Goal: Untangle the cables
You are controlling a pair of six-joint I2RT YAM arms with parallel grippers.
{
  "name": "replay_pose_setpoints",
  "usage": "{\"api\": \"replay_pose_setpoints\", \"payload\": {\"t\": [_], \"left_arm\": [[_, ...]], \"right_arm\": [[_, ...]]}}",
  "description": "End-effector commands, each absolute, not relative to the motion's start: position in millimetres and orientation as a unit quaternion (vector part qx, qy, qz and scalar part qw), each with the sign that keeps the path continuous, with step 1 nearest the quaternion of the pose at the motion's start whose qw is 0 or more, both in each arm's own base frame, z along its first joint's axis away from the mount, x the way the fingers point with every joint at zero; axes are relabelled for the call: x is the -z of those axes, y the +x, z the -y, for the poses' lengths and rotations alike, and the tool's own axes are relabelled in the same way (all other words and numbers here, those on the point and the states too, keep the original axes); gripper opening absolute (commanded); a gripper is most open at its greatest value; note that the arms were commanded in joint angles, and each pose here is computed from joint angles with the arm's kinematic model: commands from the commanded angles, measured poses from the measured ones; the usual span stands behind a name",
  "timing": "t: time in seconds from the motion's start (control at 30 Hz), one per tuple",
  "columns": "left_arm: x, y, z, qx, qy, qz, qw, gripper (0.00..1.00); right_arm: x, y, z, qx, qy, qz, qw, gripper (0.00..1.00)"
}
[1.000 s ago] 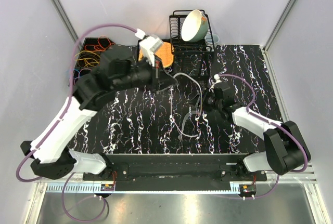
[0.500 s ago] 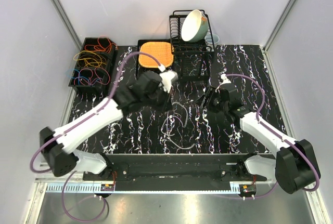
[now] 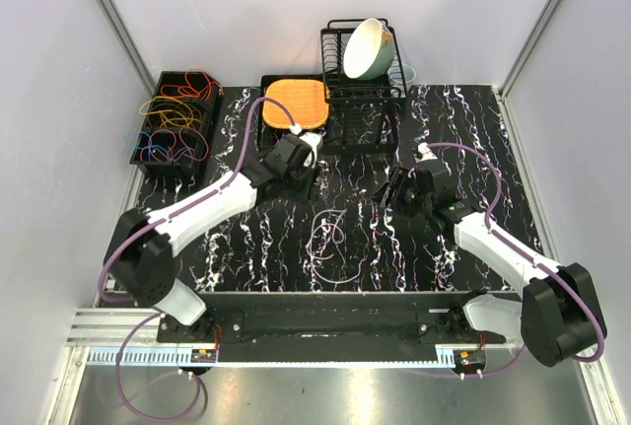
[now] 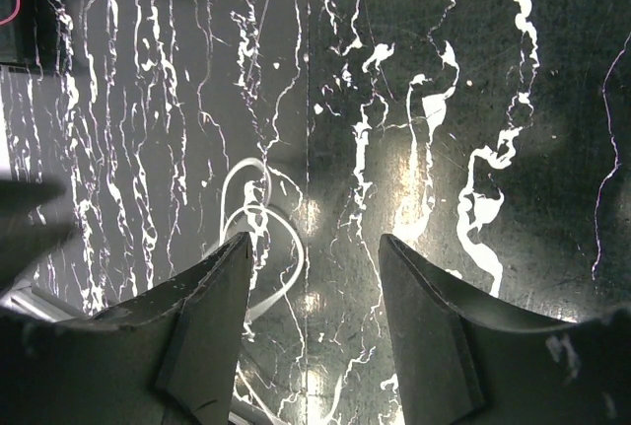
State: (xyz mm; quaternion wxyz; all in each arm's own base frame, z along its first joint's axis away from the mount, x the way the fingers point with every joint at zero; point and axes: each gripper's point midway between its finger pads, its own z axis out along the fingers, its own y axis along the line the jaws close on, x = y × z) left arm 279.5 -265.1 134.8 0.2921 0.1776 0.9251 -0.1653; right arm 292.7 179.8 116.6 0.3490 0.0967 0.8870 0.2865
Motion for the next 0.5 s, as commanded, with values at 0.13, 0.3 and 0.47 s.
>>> {"api": "replay_pose_setpoints", "payload": {"t": [0.13, 0.3, 0.47], "left_arm": [[-143.7, 273.9, 259.9, 0.129, 0.175, -0.92, 0.325, 0.83], [-108.4, 248.7, 263.3, 0.104, 0.171, -0.932, 0.301, 0.77], [-90.3, 227.1, 273.8, 0.07, 0.165, -0.939, 0.294, 0.76]], "right_arm": [[-104.0, 288.6, -175.8, -0.284, 0.104, -0.888, 0.347, 0.61], [-93.7, 291.3, -181.2, -0.29, 0.101, -0.891, 0.335, 0.6], [-85.6, 291.4, -181.5, -0.286, 0.101, -0.895, 0.327, 0.6]]}}
